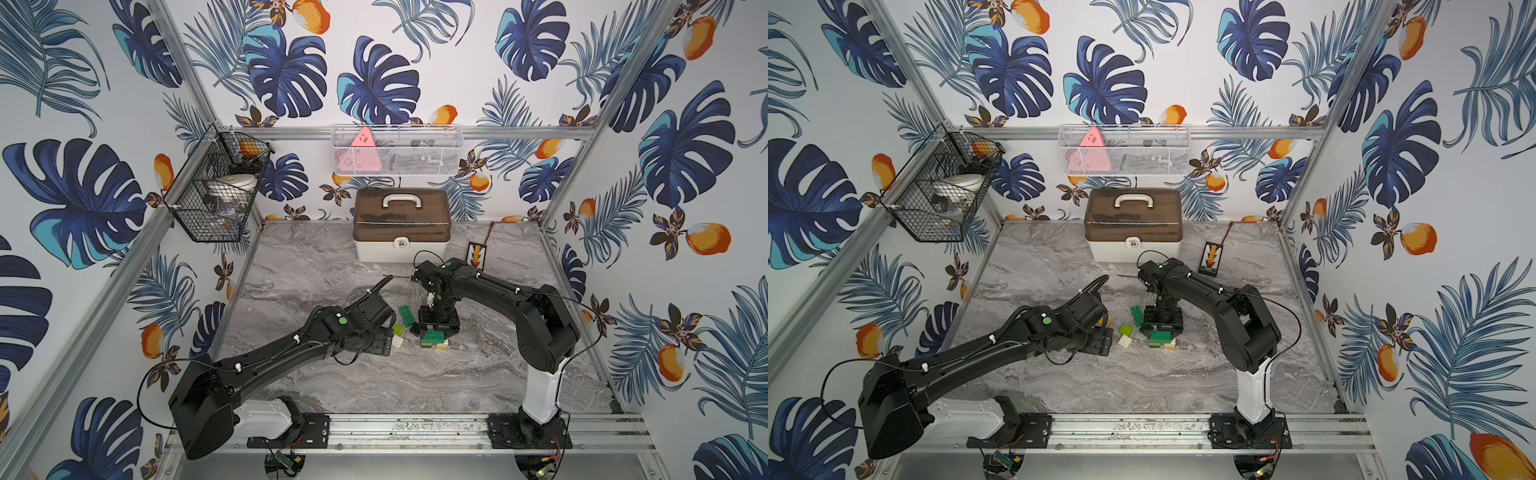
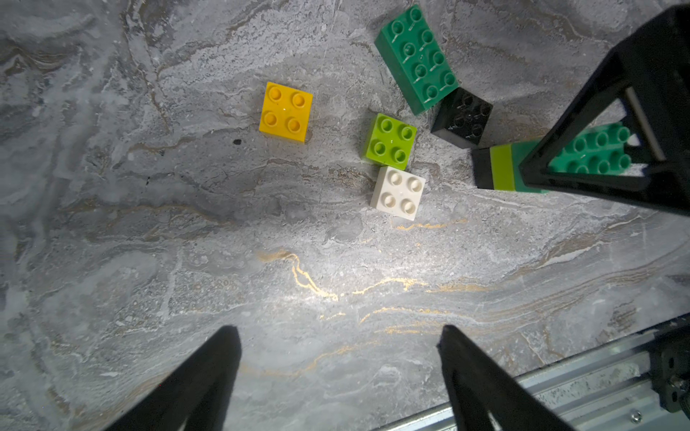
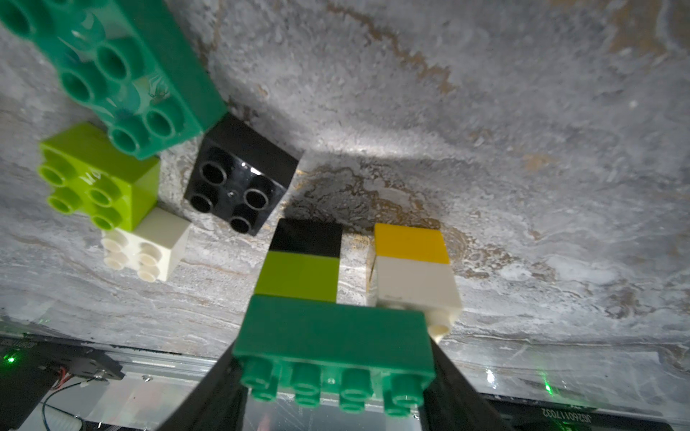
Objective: Assemble a giraffe with lego
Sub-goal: Place the lego brick at the center of the board, then assemble the lego brick with the lego brick.
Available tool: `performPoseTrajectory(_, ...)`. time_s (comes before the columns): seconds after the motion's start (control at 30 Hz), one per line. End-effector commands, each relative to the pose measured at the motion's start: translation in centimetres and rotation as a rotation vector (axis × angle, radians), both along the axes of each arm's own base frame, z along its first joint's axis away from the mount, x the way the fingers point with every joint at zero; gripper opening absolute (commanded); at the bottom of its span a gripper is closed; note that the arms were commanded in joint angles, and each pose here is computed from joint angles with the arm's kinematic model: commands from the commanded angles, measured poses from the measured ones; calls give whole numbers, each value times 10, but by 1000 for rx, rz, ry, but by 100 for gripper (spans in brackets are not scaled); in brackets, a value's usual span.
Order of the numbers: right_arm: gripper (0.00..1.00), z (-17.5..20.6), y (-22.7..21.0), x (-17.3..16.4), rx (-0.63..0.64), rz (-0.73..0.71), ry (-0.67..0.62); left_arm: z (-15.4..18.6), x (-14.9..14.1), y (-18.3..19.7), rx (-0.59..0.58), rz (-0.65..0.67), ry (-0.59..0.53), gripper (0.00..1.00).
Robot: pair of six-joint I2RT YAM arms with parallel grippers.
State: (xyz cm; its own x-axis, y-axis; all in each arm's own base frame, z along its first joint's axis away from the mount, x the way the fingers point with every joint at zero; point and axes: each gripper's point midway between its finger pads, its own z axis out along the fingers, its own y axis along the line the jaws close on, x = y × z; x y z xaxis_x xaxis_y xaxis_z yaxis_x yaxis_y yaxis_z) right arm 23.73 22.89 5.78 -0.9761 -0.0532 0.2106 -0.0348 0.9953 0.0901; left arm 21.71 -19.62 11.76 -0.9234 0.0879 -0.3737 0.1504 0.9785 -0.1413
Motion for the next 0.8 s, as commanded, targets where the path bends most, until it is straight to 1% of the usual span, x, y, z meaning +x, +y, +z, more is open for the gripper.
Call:
performPoseTrajectory(0.0,50,-8,-6,0,-35,-2,3,3,2,2,11,17,-12,89)
performPoseTrajectory(0.27,49,-17,-21,-1,-119,7,-4,0,1,4,15,27,-15,89)
performPoseTrajectory(0.77,48,-28,-35,-4,-192,33,-14,-2,-1,6,26,29,-17,89)
